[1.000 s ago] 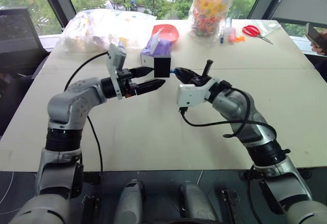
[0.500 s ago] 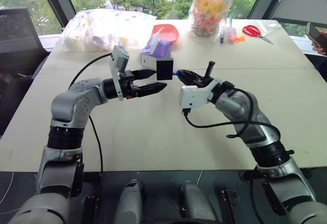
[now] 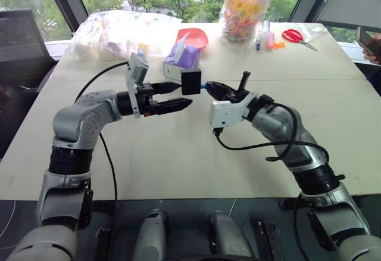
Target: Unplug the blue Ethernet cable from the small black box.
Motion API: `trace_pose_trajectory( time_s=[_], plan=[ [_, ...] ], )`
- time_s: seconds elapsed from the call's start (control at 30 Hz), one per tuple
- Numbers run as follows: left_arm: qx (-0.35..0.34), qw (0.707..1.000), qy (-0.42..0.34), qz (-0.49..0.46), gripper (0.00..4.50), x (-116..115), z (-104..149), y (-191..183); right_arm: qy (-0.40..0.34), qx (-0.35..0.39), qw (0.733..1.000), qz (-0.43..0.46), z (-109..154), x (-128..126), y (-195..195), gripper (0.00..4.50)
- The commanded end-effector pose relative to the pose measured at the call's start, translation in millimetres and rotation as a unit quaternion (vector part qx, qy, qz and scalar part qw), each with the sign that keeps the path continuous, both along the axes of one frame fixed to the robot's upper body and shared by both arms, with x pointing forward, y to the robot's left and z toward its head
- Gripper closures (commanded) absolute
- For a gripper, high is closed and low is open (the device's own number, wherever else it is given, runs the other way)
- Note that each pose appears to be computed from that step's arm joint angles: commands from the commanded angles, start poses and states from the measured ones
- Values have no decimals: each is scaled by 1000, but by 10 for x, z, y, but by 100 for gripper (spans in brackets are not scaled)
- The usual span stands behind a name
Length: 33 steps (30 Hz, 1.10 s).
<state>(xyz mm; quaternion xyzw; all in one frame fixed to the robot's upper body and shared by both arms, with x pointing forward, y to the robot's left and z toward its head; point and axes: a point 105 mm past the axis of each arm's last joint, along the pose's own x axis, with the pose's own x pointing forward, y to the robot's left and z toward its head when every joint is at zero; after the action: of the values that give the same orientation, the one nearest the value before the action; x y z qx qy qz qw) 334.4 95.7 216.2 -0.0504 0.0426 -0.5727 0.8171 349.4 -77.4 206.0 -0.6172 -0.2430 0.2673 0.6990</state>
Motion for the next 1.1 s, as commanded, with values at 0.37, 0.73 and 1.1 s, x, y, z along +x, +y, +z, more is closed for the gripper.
trace_pose_trajectory(
  time_s=[0.37,0.73,1.1],
  plan=[
    [-4,1000,-10,-11,0,-129,152,105,-35,1,999,18,172,-63,7,448],
    [-15,1000,-14,2,0,-17,114,26,-23,3,998,54,202,-189,96,448],
    [-25,999,-19,-18,0,28,110,-108,-5,-5,997,76,153,-254,158,448]
  ],
)
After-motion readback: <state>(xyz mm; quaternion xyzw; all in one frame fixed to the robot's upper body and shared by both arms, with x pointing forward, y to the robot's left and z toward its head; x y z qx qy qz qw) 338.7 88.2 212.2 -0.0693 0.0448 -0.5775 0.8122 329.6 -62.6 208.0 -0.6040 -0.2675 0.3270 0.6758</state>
